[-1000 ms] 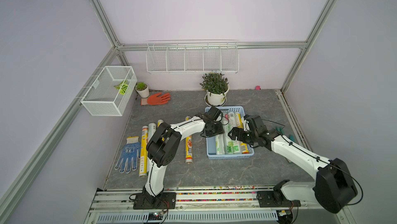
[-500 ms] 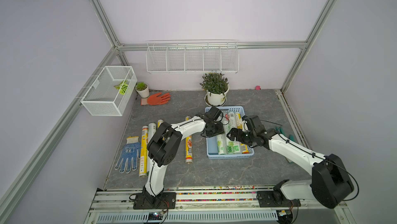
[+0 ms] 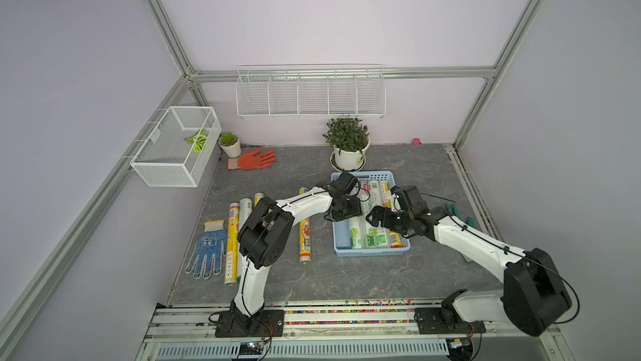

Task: Put the plastic wrap into the basket
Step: Place the plastic wrap in the basket, then pick up the plastic wrap from the center of the board.

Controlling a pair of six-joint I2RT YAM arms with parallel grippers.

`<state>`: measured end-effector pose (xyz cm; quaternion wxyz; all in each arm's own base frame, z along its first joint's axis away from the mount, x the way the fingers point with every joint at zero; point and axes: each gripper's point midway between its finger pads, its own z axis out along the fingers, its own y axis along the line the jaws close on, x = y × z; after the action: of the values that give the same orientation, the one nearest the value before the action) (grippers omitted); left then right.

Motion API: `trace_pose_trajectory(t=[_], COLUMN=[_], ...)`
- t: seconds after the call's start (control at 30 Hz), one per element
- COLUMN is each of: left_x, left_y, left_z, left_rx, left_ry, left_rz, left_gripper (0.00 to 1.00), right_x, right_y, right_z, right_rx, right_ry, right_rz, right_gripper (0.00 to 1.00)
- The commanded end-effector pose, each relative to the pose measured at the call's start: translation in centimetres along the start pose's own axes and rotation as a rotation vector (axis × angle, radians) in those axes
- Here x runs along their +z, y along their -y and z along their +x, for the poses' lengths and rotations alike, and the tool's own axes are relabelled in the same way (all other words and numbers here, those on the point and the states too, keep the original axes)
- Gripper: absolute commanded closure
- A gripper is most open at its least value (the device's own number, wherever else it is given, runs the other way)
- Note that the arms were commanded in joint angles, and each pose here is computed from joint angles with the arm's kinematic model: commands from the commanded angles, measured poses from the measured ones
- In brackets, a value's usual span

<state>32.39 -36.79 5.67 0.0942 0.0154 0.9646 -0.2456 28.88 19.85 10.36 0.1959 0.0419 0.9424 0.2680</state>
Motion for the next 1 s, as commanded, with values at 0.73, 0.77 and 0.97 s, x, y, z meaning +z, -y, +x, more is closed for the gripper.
trace_pose_trajectory(t=[0.73,0.77,0.97], left_x=[-18.5,-19.7,-25.1], left_y=[0.4,-1.0,-10.7], left_z=[-2.6,-2.6,-1.8], left_rx=[0.067,0.062,-0.033], left_ry=[0.477,0.53,0.718], left_rz=[0.007,-0.043,-0.252], left_gripper=[0.25,0.25,0.25], right_x=[-7.0,-6.9,-4.1], right_y=[-6.8,-7.4,-13.2], right_z=[-2.7,-2.6,-0.7], right_rx=[-0.089,-0.103,-0.258], right_ry=[0.238,0.239,0.169], right_rz=[-0.28,-0.286,-0.306], right_gripper=[0.03,0.03,0.02])
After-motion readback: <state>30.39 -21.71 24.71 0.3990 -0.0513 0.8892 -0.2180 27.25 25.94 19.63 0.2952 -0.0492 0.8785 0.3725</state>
